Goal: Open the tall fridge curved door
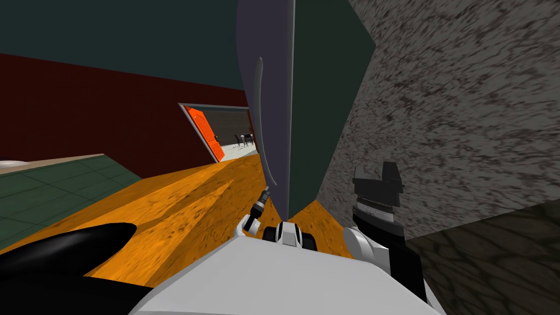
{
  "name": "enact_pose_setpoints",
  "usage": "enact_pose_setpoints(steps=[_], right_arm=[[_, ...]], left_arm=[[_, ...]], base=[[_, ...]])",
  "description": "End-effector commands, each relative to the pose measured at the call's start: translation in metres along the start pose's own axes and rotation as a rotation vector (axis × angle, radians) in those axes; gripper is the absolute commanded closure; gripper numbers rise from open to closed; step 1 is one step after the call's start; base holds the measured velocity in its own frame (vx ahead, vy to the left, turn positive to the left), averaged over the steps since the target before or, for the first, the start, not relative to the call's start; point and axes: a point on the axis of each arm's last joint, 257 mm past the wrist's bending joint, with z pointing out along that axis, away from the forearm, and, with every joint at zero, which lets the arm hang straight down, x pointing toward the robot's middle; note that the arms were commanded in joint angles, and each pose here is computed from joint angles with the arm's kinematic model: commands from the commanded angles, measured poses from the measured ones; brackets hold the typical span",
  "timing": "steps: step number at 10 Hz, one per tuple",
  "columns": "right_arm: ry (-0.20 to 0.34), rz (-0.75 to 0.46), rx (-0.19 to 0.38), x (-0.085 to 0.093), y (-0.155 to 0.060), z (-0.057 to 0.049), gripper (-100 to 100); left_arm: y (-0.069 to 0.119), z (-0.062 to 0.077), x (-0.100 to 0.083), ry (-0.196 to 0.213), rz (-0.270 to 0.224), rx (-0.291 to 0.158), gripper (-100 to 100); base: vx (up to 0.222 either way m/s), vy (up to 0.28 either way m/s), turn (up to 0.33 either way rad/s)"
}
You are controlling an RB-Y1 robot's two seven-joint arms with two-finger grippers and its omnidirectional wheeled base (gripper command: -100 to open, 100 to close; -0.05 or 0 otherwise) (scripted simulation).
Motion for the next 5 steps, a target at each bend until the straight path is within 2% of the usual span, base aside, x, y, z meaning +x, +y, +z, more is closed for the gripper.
enact_pose_setpoints(steps=[1,5], right_arm=[[0.0,0.0,0.0,0.0,0.0,0.0,0],[0.0,0.0,0.0,0.0,0.0,0.0,0]], left_arm=[[-0.001,0.015,-0.006,0.013,0.027,-0.008,-100],[-0.01,0.043,-0.011,0.021,0.049,-0.016,-100]], base=[[-0.043,-0.009,0.005],[-0.048,-0.011,0.01]])
